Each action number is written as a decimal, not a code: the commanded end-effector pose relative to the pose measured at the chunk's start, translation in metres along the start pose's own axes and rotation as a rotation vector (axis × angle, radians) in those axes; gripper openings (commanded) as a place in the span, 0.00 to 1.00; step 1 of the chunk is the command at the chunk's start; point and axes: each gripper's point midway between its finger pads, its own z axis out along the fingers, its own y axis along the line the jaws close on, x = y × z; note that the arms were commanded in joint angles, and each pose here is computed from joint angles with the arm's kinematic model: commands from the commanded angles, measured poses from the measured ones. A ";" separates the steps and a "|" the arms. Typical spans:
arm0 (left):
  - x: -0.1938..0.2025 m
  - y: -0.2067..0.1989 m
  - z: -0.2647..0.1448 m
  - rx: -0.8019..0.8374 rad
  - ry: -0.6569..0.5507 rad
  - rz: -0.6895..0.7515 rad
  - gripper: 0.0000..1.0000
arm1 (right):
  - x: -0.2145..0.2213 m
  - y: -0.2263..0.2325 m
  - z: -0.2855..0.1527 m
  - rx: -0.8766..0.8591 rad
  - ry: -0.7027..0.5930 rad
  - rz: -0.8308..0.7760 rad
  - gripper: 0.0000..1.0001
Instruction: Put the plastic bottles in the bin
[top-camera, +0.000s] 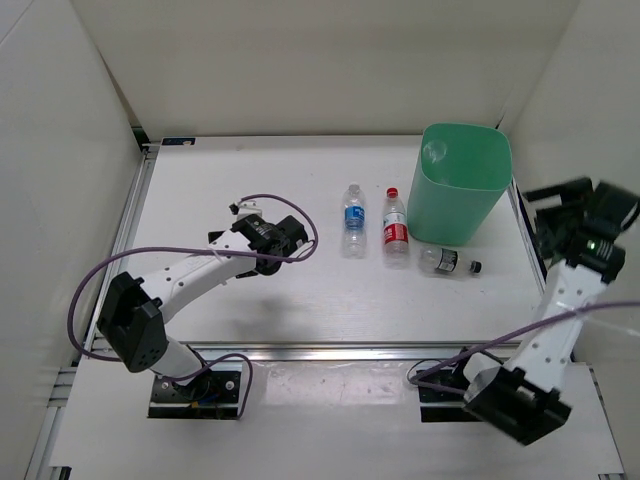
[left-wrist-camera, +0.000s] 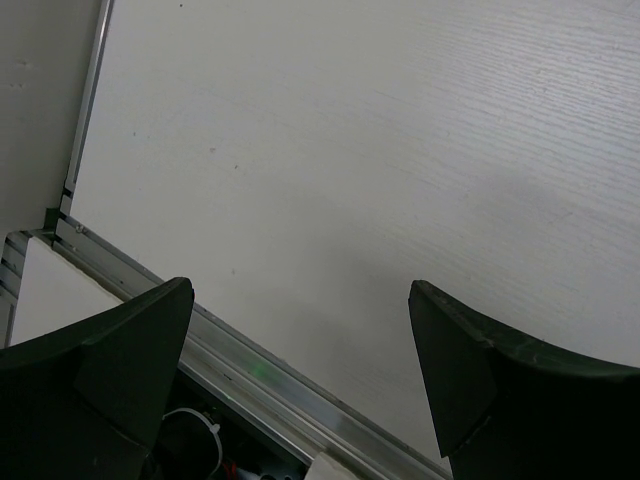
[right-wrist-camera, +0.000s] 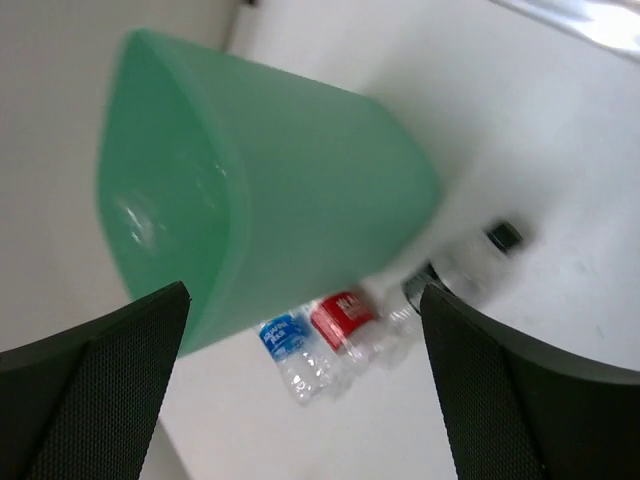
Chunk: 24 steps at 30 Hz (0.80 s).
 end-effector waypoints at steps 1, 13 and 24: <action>-0.001 0.017 0.000 -0.060 0.002 0.034 1.00 | 0.047 -0.055 0.021 0.054 0.141 0.339 1.00; 0.012 0.023 0.011 -0.110 0.011 0.092 1.00 | 0.154 -0.128 0.079 0.187 0.526 0.600 1.00; 0.011 0.010 0.020 -0.157 0.018 0.157 1.00 | 0.162 -0.120 0.128 0.237 0.646 0.552 1.00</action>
